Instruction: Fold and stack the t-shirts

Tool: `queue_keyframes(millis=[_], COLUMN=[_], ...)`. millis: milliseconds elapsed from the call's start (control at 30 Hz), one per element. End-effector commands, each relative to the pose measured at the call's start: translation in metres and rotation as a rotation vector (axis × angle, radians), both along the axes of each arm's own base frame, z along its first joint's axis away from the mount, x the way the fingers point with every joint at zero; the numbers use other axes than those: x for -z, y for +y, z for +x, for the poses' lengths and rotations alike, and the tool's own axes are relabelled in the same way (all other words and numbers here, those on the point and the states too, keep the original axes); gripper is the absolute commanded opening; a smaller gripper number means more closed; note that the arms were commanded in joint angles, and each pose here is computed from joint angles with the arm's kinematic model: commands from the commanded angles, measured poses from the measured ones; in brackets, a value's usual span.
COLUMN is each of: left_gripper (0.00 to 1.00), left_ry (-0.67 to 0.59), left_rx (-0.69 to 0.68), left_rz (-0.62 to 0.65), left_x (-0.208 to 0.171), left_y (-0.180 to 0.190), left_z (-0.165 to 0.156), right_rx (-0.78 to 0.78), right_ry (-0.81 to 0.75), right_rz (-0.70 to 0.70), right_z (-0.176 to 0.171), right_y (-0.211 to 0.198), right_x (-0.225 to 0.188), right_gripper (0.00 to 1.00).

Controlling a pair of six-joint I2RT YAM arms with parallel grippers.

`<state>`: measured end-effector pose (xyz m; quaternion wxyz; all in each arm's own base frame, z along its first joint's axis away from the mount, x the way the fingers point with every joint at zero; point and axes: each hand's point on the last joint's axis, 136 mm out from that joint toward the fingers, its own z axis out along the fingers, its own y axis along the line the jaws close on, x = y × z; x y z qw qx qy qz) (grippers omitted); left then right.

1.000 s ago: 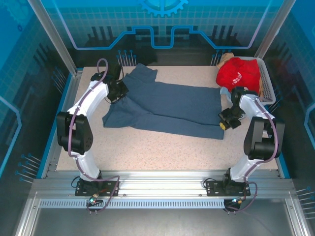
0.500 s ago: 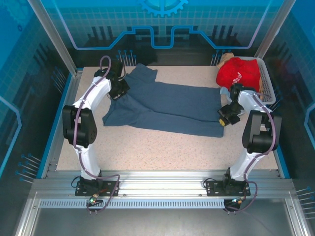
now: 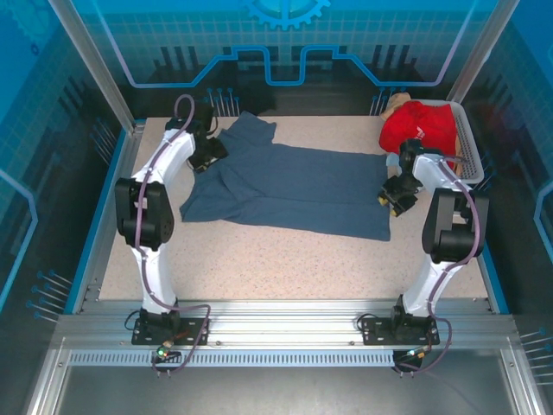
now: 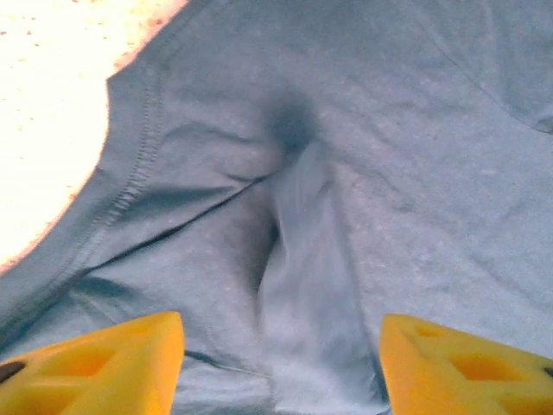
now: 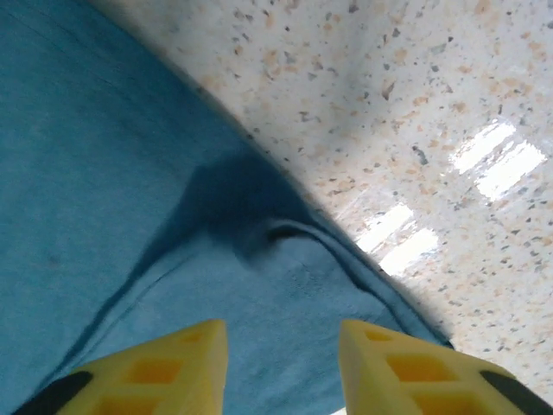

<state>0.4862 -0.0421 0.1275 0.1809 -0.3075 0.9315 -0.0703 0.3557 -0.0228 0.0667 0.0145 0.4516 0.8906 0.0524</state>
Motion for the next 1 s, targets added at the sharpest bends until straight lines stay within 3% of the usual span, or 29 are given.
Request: queue_keyframes(millis=[0,100,200,300,500,733,967], left_gripper=[0.66,0.63,0.61,0.61,0.54,0.46,0.28], left_ry=[0.023,0.055,0.129,0.148,0.127,0.156,0.153], left_rx=[-0.061,-0.127,-0.202,-0.292,-0.371,-0.371,-0.356], left_rz=[0.026,-0.009,-0.106,-0.222,-0.390,-0.321,-0.307], left_x=[-0.018,-0.009,0.018,0.043,0.072,0.094,0.107], left_y=[0.026,0.041,0.045,0.050,0.051,0.062,0.066], left_z=[-0.033,-0.077,-0.125,-0.151,-0.147,-0.145,-0.128], right_rx=[-0.057,-0.065,-0.050,-0.037,0.047,0.068,0.074], right_ry=[-0.094,-0.096,-0.077,-0.087,-0.080,-0.056,-0.032], right_rz=[-0.046,-0.025,0.016,0.074,0.200,0.221,0.194], right_z=[-0.003,-0.029,-0.065,-0.090,-0.113,-0.107,-0.096], right_y=[-0.002,0.004,0.013,0.024,0.031,0.028,0.024], right_x=[-0.036,-0.041,-0.033,-0.021,0.015,0.033,0.043], right_gripper=[0.52,0.60,0.61,0.58,0.57,0.55,0.49])
